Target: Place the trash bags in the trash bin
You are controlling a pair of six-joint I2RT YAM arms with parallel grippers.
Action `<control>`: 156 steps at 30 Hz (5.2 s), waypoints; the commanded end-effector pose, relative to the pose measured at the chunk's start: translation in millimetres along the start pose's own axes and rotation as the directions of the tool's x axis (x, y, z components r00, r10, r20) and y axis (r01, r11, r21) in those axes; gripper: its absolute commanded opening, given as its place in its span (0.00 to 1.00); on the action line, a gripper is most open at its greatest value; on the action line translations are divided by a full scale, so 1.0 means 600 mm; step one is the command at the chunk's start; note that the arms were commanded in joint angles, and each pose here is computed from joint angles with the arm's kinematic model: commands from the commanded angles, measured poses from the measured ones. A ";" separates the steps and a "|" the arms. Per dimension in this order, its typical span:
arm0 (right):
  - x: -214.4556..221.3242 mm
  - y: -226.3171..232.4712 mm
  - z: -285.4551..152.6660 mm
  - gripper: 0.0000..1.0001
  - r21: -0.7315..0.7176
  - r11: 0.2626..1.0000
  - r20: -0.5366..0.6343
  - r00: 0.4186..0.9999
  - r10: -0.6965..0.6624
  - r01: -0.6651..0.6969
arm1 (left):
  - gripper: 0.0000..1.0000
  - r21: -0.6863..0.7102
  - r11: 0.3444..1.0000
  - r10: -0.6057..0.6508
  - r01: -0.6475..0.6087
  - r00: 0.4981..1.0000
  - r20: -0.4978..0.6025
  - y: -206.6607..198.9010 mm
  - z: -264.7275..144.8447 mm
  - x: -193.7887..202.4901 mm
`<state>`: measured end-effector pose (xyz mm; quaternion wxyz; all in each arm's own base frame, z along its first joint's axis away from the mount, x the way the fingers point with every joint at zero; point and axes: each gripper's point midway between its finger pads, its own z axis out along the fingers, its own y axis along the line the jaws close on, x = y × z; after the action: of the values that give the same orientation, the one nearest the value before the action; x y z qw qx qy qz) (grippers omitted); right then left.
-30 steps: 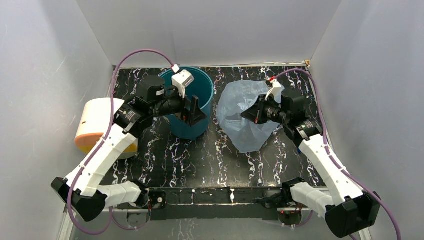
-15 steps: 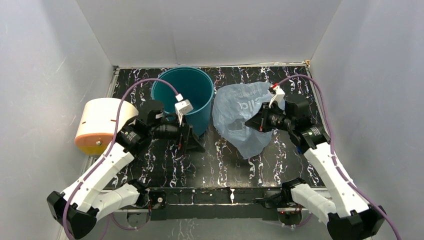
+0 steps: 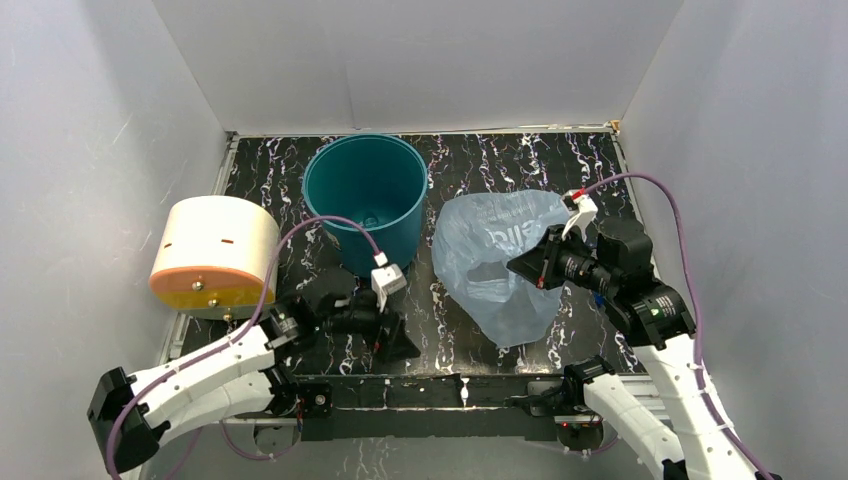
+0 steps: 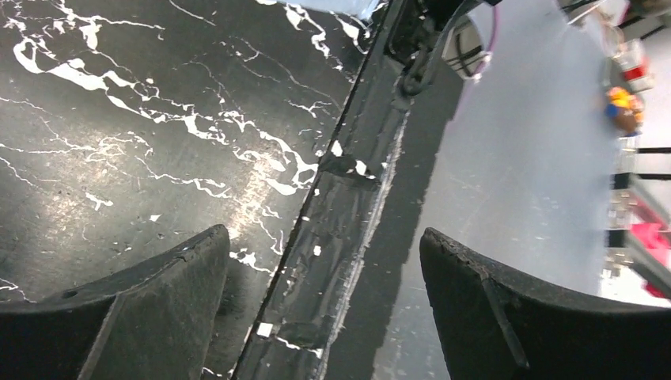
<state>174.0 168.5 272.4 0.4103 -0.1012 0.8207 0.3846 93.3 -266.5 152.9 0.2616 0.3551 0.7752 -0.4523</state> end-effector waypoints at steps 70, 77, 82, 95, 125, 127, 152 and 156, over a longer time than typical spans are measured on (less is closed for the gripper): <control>-0.049 0.235 -0.132 0.00 -0.575 0.811 -0.094 0.976 -0.196 0.107 | 0.92 -0.342 0.744 0.667 -0.575 0.603 0.437 0.040 0.025 -0.074; -0.074 0.121 -0.092 0.00 -0.169 0.964 -0.015 0.977 -0.213 0.208 | 0.91 -0.357 0.756 0.651 -0.549 0.567 0.505 0.025 0.002 -0.093; -0.060 0.140 -0.080 0.00 -0.266 0.954 -0.086 0.982 -0.167 0.139 | 0.91 -0.371 0.742 0.669 -0.558 0.579 0.466 0.037 0.015 -0.090; -0.052 0.218 -0.115 0.00 -0.521 0.850 -0.128 0.977 -0.169 0.079 | 0.91 -0.348 0.715 0.696 -0.607 0.575 0.429 0.037 0.057 -0.105; -0.121 0.032 0.015 0.00 0.048 0.998 -0.010 0.999 -0.036 0.036 | 0.00 -0.317 0.912 0.350 -0.262 0.898 0.266 -0.029 -0.061 -0.179; -0.122 0.009 0.022 0.00 0.115 0.993 -0.020 0.999 -0.025 0.027 | 0.00 -0.282 0.929 0.301 -0.241 0.933 0.197 -0.050 -0.071 -0.179; 0.015 -0.243 0.048 0.00 0.552 0.821 -0.108 0.964 0.245 -0.147 | 0.33 -0.194 0.958 0.182 -0.209 0.972 -0.150 0.043 0.200 -0.106; 0.001 -0.247 0.041 0.00 0.505 0.830 -0.037 0.954 0.298 -0.239 | 0.44 -0.148 0.968 0.206 -0.205 0.979 -0.010 0.012 0.185 -0.141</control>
<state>251.2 83.9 164.7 0.2960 0.0785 0.9383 0.1608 160.3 -373.0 106.7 0.2661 0.4234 0.8149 -0.2931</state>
